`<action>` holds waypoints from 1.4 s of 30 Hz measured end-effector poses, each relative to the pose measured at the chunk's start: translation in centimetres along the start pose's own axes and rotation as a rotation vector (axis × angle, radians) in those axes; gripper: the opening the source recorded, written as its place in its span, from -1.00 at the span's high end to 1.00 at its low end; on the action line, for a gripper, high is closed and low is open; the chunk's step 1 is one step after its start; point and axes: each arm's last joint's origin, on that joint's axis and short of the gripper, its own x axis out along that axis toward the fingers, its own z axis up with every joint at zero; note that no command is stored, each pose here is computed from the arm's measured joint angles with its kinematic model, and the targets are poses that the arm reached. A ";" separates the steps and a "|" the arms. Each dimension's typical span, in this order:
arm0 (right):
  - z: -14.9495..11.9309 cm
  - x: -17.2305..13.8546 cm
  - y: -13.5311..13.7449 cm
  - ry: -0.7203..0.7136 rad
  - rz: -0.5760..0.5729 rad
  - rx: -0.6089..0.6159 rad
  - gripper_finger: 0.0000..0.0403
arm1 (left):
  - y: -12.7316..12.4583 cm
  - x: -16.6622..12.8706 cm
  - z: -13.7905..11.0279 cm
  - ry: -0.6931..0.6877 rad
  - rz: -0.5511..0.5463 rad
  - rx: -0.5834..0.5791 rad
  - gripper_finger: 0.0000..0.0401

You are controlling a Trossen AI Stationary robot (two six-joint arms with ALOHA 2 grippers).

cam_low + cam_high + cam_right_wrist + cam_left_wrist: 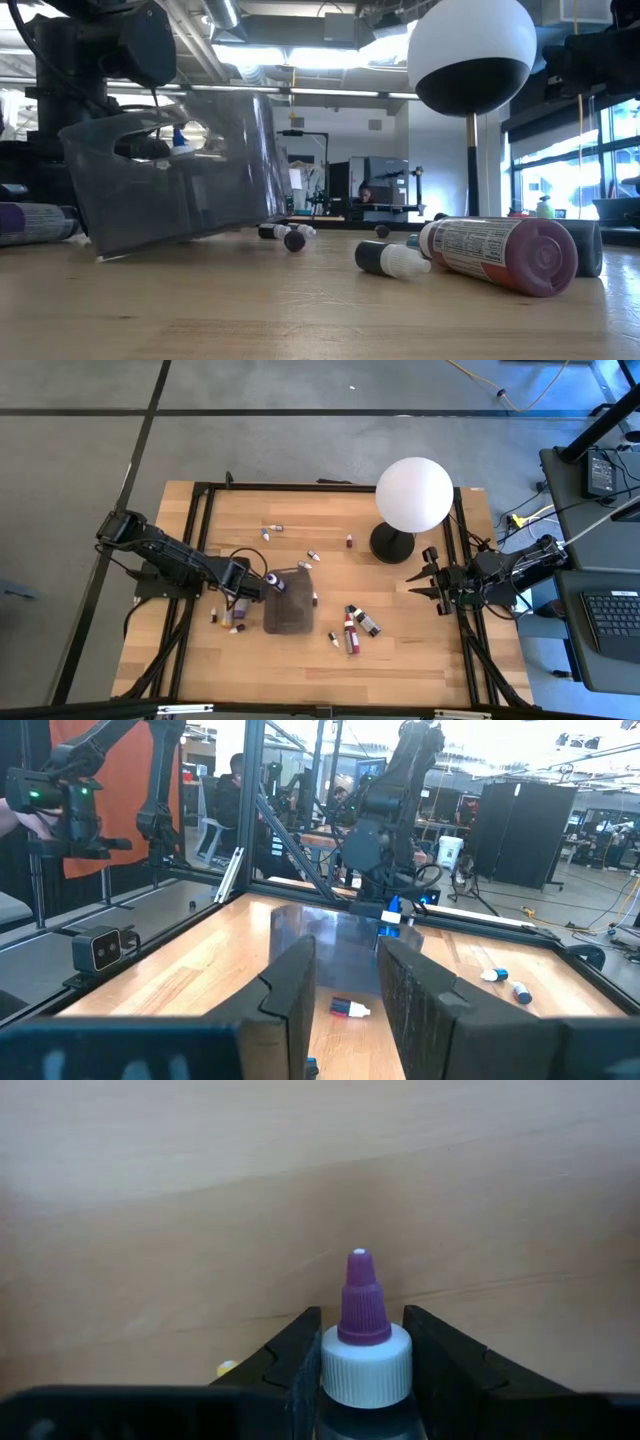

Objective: Pick & Place food coloring
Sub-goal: Put the large purple food coloring bottle into the black bin

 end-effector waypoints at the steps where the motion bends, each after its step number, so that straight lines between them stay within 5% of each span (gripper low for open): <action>1: 0.0 0.0 0.0 0.000 0.000 0.000 0.43 | -0.1 -0.1 0.0 -0.007 -0.005 0.005 0.41; 14: 0.0 0.0 0.0 0.000 0.000 0.000 0.43 | -1.6 -1.8 0.3 -0.052 -0.055 0.096 0.41; 22: 0.0 0.0 0.0 -0.001 -0.001 0.000 0.43 | -1.7 -6.4 1.4 -0.166 -0.068 0.194 0.41; 30: 0.0 0.0 0.0 -0.001 0.000 0.000 0.43 | -1.8 -12.3 1.5 -0.548 -0.371 0.388 0.38; 34: 0.0 0.0 0.0 -0.001 -0.001 0.000 0.43 | -2.1 -13.9 0.1 -0.824 -0.424 0.506 0.40; 42: 0.0 0.0 0.0 -0.002 -0.001 -0.023 0.43 | -4.2 -10.0 -2.5 -1.069 -0.560 0.580 0.38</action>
